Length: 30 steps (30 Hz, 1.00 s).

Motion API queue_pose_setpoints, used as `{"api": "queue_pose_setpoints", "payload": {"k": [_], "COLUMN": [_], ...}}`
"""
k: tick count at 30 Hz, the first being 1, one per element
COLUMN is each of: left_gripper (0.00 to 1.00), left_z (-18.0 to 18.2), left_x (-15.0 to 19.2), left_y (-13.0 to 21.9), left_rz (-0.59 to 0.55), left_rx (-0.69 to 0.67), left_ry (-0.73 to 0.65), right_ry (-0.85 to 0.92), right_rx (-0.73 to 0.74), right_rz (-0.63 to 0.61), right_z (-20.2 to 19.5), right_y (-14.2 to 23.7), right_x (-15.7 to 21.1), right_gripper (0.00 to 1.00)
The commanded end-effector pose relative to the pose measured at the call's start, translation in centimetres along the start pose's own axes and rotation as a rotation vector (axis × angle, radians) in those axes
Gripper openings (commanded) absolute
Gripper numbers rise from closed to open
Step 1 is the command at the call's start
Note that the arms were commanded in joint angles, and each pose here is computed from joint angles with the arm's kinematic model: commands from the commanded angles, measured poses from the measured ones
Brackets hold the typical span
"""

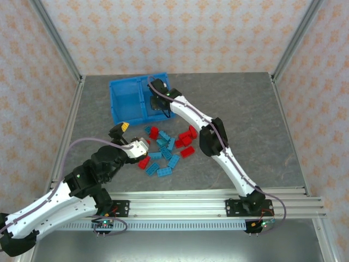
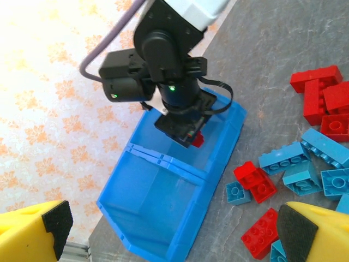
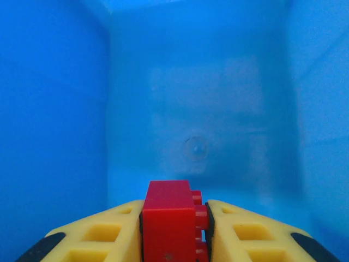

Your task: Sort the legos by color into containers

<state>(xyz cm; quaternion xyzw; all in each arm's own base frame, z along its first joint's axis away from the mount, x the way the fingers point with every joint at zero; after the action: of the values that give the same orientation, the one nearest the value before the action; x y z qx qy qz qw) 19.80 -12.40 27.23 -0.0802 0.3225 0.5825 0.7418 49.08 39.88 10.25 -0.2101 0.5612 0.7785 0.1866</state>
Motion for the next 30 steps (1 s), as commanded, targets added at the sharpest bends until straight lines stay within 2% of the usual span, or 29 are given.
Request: {"api": "queue_pose_setpoints", "payload": {"k": [1, 5, 10, 13, 16, 21, 24, 28, 30], "left_gripper": [0.99, 0.99, 0.99, 0.99, 0.99, 1.00, 1.00, 1.00, 1.00], "left_z": [0.1, -0.2, -0.4, -0.7, -1.1, -2.1, -2.8, -1.9, -2.2], "left_x": [-0.3, -0.3, 0.0, 0.3, 0.7, 1.2, 0.5, -2.1, -2.7], "left_y": [-0.3, -0.4, -0.5, -0.7, -0.8, -1.6, -2.9, -4.7, -5.3], "left_rz": [-0.024, -0.022, -0.021, -0.012, 0.006, 0.045, 0.091, 0.260, 0.333], "left_rx": [-0.009, 0.001, -0.007, -0.006, 0.002, 0.043, 0.126, 0.222, 0.280], "left_ry": [0.032, 0.023, 0.033, 0.021, -0.004, 0.010, 0.113, 0.360, 0.433], "right_ry": [0.005, 0.001, -0.004, -0.003, -0.001, -0.018, -0.051, -0.112, -0.147], "right_rx": [-0.055, -0.059, -0.065, -0.096, -0.197, -0.261, -0.243, -0.253, -0.260], "right_rz": [-0.040, -0.076, -0.121, -0.092, -0.064, -0.066, -0.051, -0.001, 0.030], "right_z": [1.8, 2.2, 2.0, 1.1, -0.2, -5.3, -9.0, -12.3, -13.5], "right_y": [2.8, 6.1, 13.7, 18.6, 23.5, 29.5, 31.5, 33.4, 33.6], "right_x": [-1.7, -3.3, -5.1, -3.8, -0.5, 7.7, 12.0, 16.6, 18.6], "right_gripper": [0.43, 0.46, 0.45, 0.48, 0.56, 0.68, 0.74, 0.86, 0.90]}}
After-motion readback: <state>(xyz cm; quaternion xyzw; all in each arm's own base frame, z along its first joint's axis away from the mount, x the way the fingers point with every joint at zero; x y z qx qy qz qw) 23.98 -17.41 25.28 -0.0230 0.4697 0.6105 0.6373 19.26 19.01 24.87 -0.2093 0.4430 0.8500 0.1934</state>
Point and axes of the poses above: each hand's point on the last joint's axis, 136 mm out from that joint toward the fingers, its own y axis back along the fingers, its own z axis along the line the jaws close on, x = y × z, the point moved 3 cm from there along y, back along the fingers, and after that the axes turned 6 degrees about -y, right-handed, at the moved point
